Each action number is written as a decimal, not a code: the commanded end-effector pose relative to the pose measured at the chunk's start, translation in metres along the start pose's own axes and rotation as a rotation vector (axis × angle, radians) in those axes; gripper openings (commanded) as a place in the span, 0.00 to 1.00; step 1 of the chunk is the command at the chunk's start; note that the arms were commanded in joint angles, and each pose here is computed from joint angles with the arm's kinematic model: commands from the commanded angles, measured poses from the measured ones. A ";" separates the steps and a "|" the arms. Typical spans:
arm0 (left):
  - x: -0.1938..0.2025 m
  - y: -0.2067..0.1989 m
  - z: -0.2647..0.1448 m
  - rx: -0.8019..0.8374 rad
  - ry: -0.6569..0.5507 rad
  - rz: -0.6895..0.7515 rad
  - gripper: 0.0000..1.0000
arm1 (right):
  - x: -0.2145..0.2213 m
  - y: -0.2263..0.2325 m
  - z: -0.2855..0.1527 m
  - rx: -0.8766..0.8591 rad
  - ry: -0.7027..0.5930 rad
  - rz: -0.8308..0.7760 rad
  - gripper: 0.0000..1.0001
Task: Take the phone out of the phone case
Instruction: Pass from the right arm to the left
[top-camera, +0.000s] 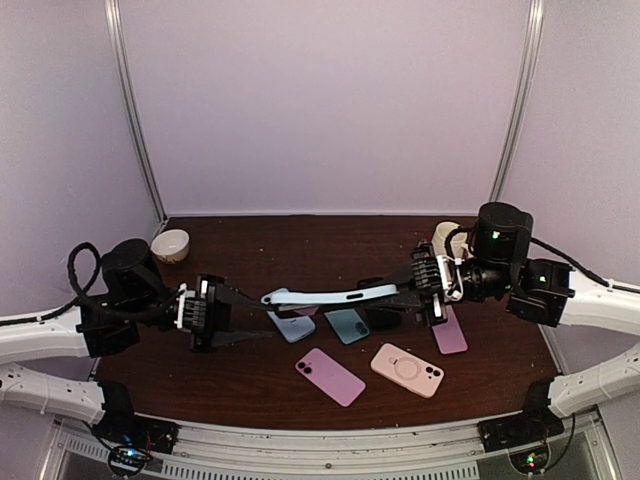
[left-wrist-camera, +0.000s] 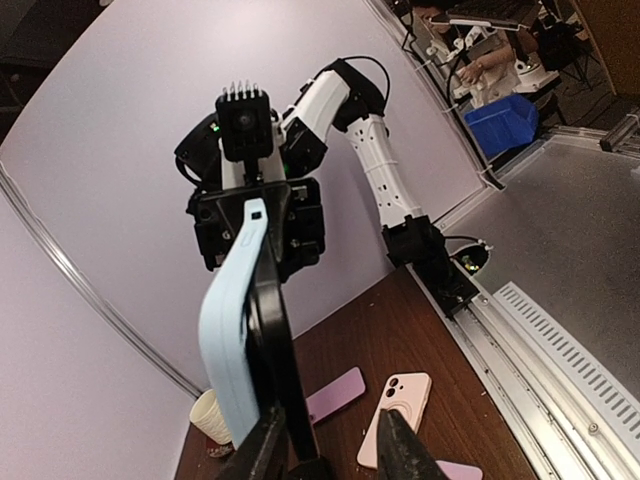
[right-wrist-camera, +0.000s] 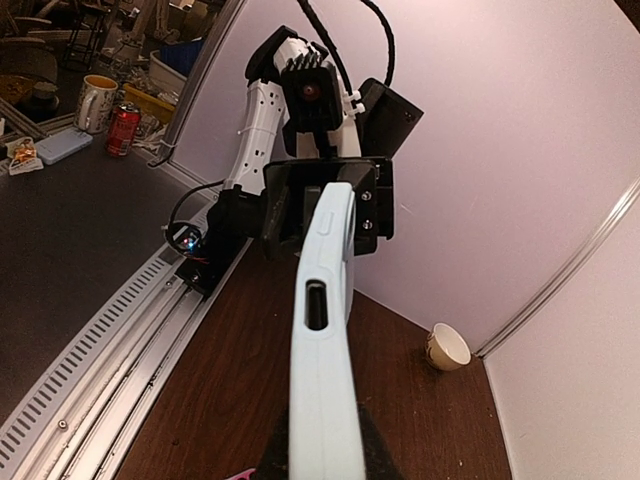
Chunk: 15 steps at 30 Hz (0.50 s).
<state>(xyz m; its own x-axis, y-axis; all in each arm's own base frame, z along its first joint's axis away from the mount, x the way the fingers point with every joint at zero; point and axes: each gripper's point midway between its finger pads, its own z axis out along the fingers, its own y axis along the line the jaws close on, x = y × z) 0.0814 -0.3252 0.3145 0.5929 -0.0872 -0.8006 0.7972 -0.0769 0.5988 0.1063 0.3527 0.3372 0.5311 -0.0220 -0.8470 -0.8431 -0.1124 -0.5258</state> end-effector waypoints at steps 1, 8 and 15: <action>0.010 0.027 0.003 -0.114 0.064 -0.016 0.33 | -0.038 -0.010 -0.001 0.009 -0.113 -0.058 0.00; 0.018 0.037 0.003 -0.170 0.099 -0.024 0.34 | -0.039 -0.009 0.003 0.006 -0.126 -0.059 0.00; 0.014 0.039 0.001 -0.190 0.077 -0.018 0.33 | -0.038 -0.013 0.011 0.027 -0.136 -0.062 0.00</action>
<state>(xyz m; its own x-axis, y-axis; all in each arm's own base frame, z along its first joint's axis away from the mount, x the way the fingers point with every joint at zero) 0.1071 -0.3322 0.3068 0.5702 0.0018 -0.8215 0.8214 0.0153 0.5702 0.1184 0.3604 0.3356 0.5209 -0.0370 -0.8528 -0.8526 -0.0703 -0.5177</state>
